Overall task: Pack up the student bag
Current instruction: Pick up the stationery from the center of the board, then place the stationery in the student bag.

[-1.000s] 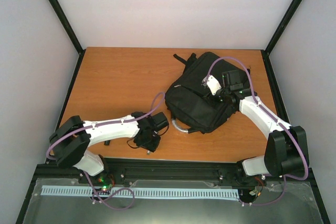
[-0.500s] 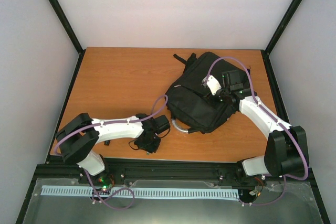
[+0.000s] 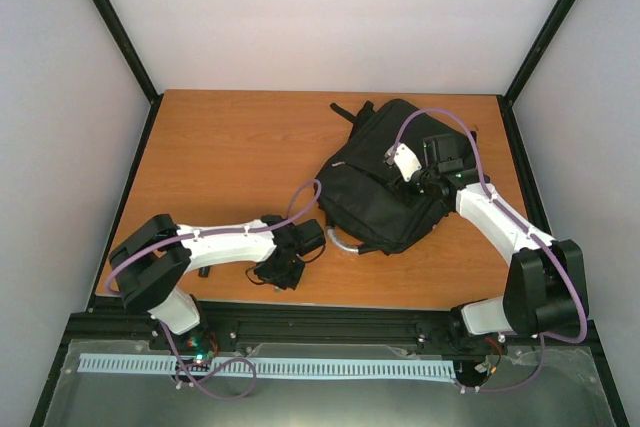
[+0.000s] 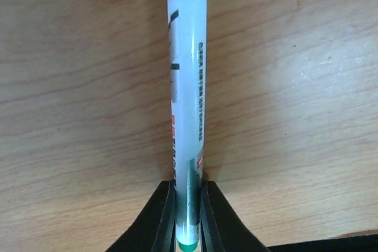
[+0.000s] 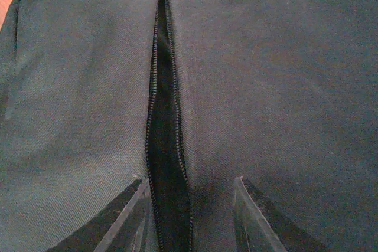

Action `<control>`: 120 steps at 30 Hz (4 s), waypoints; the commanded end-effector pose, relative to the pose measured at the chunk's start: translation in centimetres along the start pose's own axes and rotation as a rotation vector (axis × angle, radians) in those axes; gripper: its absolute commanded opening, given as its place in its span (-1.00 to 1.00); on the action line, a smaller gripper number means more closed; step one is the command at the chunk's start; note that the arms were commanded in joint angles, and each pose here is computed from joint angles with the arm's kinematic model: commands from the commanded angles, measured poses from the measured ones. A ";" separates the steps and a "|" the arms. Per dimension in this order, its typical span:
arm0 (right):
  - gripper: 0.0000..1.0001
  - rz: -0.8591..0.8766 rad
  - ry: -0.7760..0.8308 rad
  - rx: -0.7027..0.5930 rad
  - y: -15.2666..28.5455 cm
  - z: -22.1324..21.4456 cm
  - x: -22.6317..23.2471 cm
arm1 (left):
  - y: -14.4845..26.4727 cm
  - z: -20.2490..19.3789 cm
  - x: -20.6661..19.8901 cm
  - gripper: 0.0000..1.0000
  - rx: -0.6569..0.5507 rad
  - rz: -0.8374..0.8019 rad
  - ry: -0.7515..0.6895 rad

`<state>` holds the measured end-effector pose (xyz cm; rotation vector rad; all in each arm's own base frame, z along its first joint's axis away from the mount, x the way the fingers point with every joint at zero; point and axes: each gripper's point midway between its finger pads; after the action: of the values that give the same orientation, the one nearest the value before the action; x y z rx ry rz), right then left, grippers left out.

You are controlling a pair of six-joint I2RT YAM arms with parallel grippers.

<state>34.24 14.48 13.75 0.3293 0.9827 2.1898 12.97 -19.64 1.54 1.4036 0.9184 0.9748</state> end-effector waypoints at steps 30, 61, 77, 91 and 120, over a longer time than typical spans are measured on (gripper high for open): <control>-0.36 -0.151 -0.039 0.048 -1.0 0.0 -3.5 | 15.9 18.4 -14.6 -0.98 -0.448 -0.736 -0.106; -0.95 -0.141 0.022 -0.131 3.2 3.2 -1.9 | 12.0 24.9 -18.1 -0.99 -0.372 -0.685 -0.175; -0.94 -0.137 0.019 -0.099 2.4 2.4 -2.0 | 14.6 24.7 -15.5 -0.12 -0.448 -0.584 -0.158; -0.94 -0.130 0.014 -0.089 2.1 2.2 -1.9 | 14.3 19.9 -15.2 -0.36 -0.477 -0.705 -0.081; -0.94 -0.125 0.017 -0.085 2.1 2.1 -1.8 | 12.7 28.2 -19.2 -0.99 -0.546 -0.694 -0.054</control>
<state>35.28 12.57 15.94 0.2363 0.9342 2.0704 30.81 -46.93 10.86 0.6382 0.9542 0.5499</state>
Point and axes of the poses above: each gripper's point midway between its finger pads, its own y axis back along the fingers, its own x axis along the line the jaws close on, z = x × y, and after that the axes turned 2 degrees about -y, right-handed
